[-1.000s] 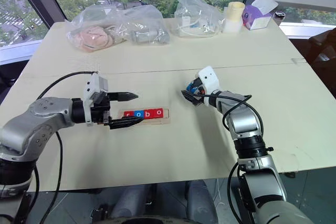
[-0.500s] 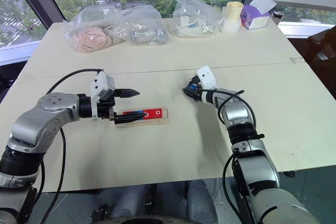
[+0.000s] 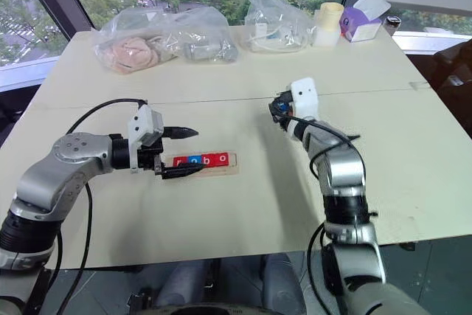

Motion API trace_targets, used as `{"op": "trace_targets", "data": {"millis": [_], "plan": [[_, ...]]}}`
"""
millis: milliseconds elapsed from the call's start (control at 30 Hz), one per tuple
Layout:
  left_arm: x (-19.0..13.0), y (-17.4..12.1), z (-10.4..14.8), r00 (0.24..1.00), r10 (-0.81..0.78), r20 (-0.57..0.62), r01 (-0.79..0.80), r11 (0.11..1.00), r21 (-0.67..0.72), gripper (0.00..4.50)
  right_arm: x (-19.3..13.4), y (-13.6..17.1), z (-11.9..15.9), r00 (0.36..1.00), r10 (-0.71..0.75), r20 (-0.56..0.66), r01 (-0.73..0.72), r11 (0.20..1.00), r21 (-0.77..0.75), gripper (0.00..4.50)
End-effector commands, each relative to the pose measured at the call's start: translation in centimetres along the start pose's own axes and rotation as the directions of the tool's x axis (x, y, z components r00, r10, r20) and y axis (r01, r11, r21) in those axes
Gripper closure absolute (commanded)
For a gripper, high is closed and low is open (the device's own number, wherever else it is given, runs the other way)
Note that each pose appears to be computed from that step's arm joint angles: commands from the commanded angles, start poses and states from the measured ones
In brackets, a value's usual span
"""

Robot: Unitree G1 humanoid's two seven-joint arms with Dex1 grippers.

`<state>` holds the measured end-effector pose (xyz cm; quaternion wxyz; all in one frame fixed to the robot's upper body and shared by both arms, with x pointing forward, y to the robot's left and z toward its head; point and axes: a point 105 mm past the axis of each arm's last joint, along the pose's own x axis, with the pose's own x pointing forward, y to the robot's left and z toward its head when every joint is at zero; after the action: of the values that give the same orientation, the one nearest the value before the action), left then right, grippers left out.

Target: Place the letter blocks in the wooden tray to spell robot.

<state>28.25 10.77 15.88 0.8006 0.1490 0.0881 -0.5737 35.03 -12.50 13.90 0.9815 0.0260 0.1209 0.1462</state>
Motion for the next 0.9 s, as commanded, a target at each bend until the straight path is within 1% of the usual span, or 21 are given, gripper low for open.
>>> {"op": "trace_targets", "data": {"millis": [33,100,200,300,400,433,467,567,633,667,700,767,800,833,867,900], "plan": [[0.5,-1.0,0.6,0.998,-0.056,0.015,0.055,0.998,0.033,0.0,-2.8,0.8,-1.5,0.993,-0.08,-0.09,0.086,0.994,0.067,3.26],[0.6,-1.2,0.8,0.997,-0.078,0.02,0.077,0.996,0.049,0.0,-3.8,1.4,-2.4,0.99,-0.075,-0.117,0.086,0.992,0.09,3.26],[0.7,-1.9,0.6,0.992,-0.123,-0.017,0.124,0.989,0.08,0.0,-4.7,1.7,-4.1,0.981,-0.086,-0.177,0.108,0.987,0.119,3.26],[0.7,-2.2,0.0,0.989,-0.141,-0.054,0.146,0.985,0.092,0.0,-4.8,1.9,-4.6,0.977,-0.087,-0.194,0.115,0.984,0.137,3.26],[0.8,-2.1,0.0,0.988,-0.142,-0.051,0.146,0.986,0.085,0.0,-4.7,2.3,-4.8,0.978,-0.066,-0.198,0.099,0.981,0.165,3.26],[0.8,-2.1,0.1,0.989,-0.143,-0.049,0.147,0.986,0.084,0.0,-4.6,2.6,-5.0,0.978,-0.056,-0.203,0.093,0.979,0.182,2.19],[0.8,-2.0,0.1,0.989,-0.142,-0.048,0.146,0.986,0.082,0.0,-4.5,2.5,-5.1,0.977,-0.061,-0.206,0.099,0.978,0.181,1.8],[0.4,-1.9,-0.3,0.989,-0.137,-0.058,0.141,0.987,0.071,0.0,-4.4,1.8,-4.5,0.979,-0.088,-0.185,0.117,0.982,0.147,0.14],[0.0,-1.8,-0.6,0.99,-0.129,-0.063,0.132,0.989,0.061,0.0,-4.4,1.3,-3.9,0.983,-0.093,-0.158,0.114,0.986,0.125,0.06],[-0.3,-1.6,-0.7,0.99,-0.123,-0.068,0.127,0.99,0.056,0.0,-4.4,1.2,-3.1,0.991,-0.072,-0.117,0.084,0.991,0.102,0.06],[-0.7,-1.4,-0.8,0.99,-0.119,-0.073,0.123,0.991,0.053,0.0,-4.4,1.1,-2.2,0.997,-0.04,-0.073,0.046,0.995,0.084,0.06],[-1.4,-1.2,-1.0,0.99,-0.115,-0.082,0.119,0.992,0.049,0.0,-4.6,1.1,-0.3,0.997,0.071,0.003,-0.071,0.997,0.005,0.06],[-1.8,-1.2,-1.0,0.989,-0.118,-0.086,0.123,0.991,0.049,0.0,-5.0,1.2,0.9,0.984,0.164,0.063,-0.163,0.986,-0.027,0.06],[-2.1,-1.2,-1.0,0.989,-0.123,-0.088,0.128,0.991,0.049,0.0,-5.6,1.6,1.8,0.959,0.266,0.098,-0.26,0.963,-0.071,0.06],[-2.3,-1.3,-1.0,0.988,-0.129,-0.088,0.134,0.99,0.049,0.0,-6.6,2.1,2.7,0.91,0.391,0.136,-0.369,0.916,-0.159,0.06],[-2.5,-1.4,-1.0,0.987,-0.137,-0.088,0.142,0.989,0.051,0.0,-7.4,2.2,2.8,0.862,0.49,0.127,-0.454,0.86,-0.234,0.06]]}}
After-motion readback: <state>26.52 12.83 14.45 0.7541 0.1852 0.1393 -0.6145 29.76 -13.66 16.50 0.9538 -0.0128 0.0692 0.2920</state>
